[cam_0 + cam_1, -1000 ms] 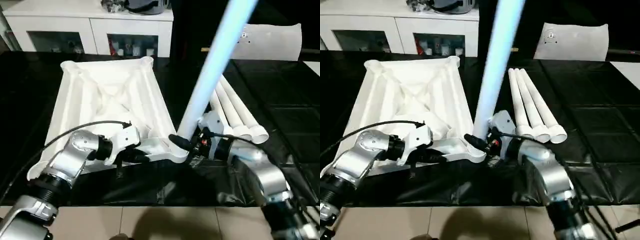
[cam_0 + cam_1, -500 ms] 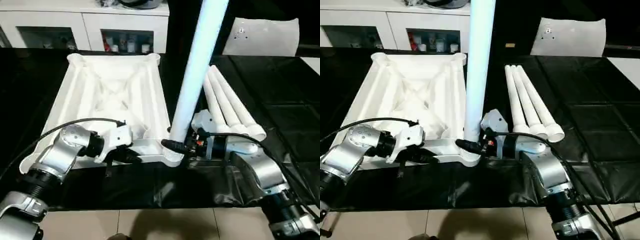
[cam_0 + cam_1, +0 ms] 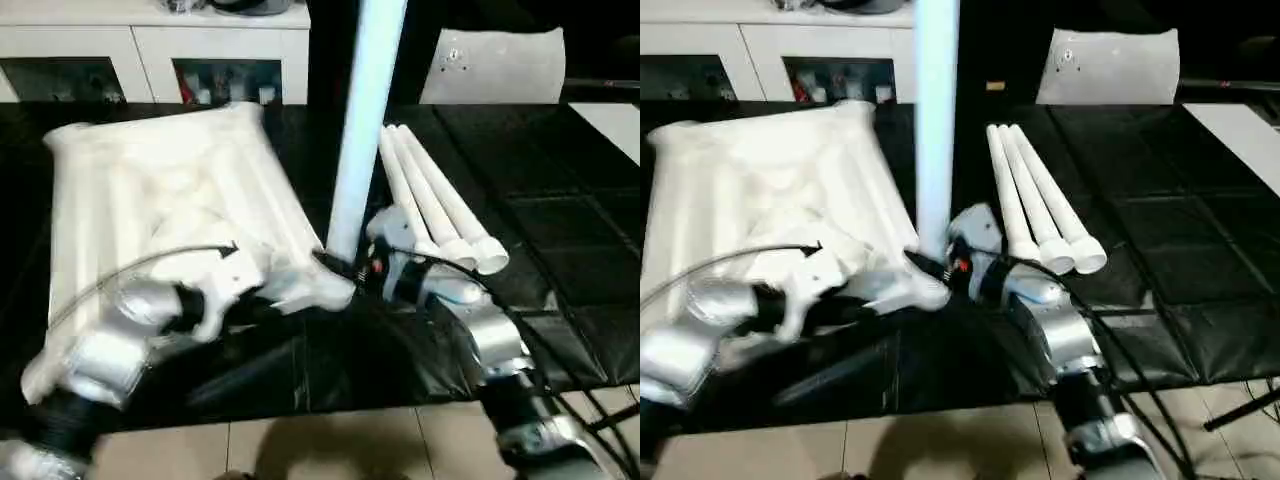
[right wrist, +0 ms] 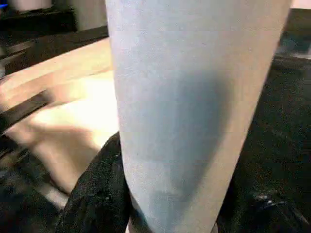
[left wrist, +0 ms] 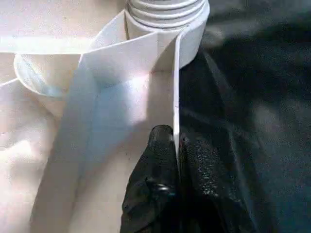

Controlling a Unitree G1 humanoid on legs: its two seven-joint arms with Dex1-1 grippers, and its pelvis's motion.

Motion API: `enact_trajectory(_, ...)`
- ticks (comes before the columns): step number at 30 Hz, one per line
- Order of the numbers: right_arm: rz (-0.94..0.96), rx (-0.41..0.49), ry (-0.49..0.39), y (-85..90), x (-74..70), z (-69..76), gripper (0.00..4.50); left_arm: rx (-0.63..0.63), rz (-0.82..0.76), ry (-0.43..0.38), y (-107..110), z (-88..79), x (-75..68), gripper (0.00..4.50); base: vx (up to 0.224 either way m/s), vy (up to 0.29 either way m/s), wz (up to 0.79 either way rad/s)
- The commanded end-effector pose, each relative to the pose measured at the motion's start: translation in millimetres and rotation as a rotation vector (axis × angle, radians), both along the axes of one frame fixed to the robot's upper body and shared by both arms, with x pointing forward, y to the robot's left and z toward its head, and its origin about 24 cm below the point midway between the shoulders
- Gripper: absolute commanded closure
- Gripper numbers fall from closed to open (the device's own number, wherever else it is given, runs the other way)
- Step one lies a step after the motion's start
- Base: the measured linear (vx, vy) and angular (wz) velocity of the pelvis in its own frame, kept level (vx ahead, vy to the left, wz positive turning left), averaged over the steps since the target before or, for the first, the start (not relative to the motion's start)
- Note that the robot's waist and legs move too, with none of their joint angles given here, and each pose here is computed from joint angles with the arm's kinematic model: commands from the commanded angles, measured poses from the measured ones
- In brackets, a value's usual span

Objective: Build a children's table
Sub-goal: Insert table leg to table base

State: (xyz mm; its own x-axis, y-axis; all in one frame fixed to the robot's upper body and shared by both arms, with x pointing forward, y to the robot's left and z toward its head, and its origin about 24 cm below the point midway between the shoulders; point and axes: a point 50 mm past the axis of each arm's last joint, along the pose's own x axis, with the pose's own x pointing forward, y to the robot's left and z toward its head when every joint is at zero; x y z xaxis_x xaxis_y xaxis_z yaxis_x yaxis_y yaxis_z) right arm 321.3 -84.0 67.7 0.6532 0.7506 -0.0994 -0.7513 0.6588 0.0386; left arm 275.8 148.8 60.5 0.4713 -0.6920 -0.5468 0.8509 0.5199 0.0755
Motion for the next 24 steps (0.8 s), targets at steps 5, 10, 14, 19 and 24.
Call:
enact_trajectory(5,-0.114,-0.075,0.181,1.8,-5.4,-41.3,2.61,-0.106,-0.009,-0.031,-48.5,5.2,-0.9,4.5,0.0,0.0,0.0)
enact_trajectory(10,-0.116,-0.084,0.19,4.0,-8.4,-44.9,2.61,-0.065,0.004,-0.044,-46.0,4.6,3.8,4.5,0.0,0.0,0.0)
enact_trajectory(14,-0.155,-0.051,0.209,2.8,-9.1,-47.1,2.61,-0.023,0.023,-0.052,-41.0,3.8,7.3,4.5,0.0,0.0,0.0)
enact_trajectory(19,-0.191,-0.013,0.214,-0.6,-8.3,-46.4,1.86,-0.022,0.028,-0.061,-39.1,4.9,11.3,4.5,0.0,0.0,0.0)
enact_trajectory(24,-0.195,0.011,0.2,-4.2,-10.0,-44.1,1.42,-0.014,0.01,-0.083,-35.0,7.7,16.9,4.5,0.0,0.0,0.0)
